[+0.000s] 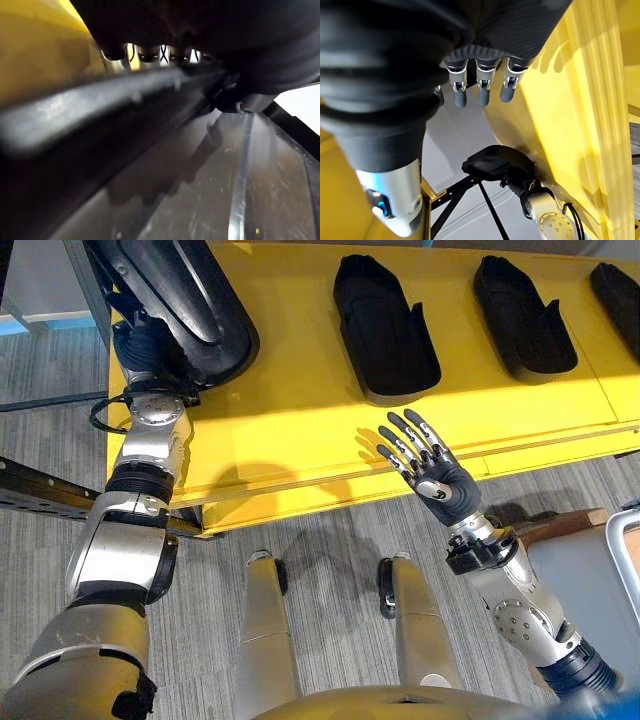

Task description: Move parts from the plastic box to the shelf.

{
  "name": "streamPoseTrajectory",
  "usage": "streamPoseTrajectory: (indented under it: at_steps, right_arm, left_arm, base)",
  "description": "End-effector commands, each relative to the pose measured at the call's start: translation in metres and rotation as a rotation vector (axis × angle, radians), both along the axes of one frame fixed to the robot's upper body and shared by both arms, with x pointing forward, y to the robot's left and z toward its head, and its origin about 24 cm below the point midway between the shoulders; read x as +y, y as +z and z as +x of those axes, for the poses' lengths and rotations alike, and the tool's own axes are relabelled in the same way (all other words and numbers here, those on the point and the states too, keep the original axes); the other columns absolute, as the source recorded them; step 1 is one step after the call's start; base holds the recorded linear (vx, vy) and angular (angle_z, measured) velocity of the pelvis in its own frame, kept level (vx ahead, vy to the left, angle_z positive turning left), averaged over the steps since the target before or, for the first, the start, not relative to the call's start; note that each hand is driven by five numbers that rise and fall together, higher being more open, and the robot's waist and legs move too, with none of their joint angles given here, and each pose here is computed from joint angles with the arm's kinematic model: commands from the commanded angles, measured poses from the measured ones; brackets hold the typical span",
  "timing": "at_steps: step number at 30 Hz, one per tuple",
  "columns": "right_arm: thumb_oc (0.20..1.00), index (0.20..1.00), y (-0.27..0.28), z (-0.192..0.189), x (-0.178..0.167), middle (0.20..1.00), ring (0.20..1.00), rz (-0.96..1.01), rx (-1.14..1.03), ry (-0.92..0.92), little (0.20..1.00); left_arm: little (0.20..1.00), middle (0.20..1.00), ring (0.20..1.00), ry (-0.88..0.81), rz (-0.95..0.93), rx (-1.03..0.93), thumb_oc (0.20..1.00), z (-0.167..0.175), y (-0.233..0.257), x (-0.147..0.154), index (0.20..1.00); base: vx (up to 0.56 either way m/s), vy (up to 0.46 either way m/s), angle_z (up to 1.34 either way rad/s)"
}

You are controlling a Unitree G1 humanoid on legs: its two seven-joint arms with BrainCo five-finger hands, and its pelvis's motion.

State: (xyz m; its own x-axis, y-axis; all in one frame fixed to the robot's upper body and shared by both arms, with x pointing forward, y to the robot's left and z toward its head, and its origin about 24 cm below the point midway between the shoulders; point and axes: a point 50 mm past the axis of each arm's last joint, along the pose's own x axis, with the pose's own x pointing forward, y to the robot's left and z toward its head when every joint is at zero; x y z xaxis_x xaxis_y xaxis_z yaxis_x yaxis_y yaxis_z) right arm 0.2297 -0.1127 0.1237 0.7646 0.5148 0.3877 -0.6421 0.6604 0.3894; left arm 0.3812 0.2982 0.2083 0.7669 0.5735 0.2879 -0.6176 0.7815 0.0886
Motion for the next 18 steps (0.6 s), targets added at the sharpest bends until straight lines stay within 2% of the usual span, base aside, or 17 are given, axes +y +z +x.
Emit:
streamPoseTrajectory:
  at_steps: [1, 10, 18]
  right_arm:
    - [1.000, 1.000, 0.023, -0.010, 0.004, 1.000, 1.000, 0.070, -0.101, 0.066, 1.000]
    - [1.000, 1.000, 0.020, -0.012, 0.005, 1.000, 1.000, 0.060, -0.087, 0.077, 1.000]
    - [1.000, 1.000, 0.021, -0.011, 0.004, 1.000, 1.000, 0.051, -0.097, 0.066, 1.000]
  left_arm:
    - [0.200, 0.200, 0.200, 0.034, -0.124, 0.200, 0.200, -0.004, -0.055, 0.008, 0.200]
    - [0.200, 0.200, 0.200, 0.010, -0.208, 0.296, 0.200, -0.014, -0.106, -0.006, 0.200]
    - [0.200, 0.200, 0.200, -0.025, -0.132, 0.404, 0.200, -0.029, -0.145, -0.023, 0.200]
  base:
    - [0.01, -0.002, -0.04]
    - [0.00, 0.000, 0.00]
    - [0.00, 0.000, 0.00]
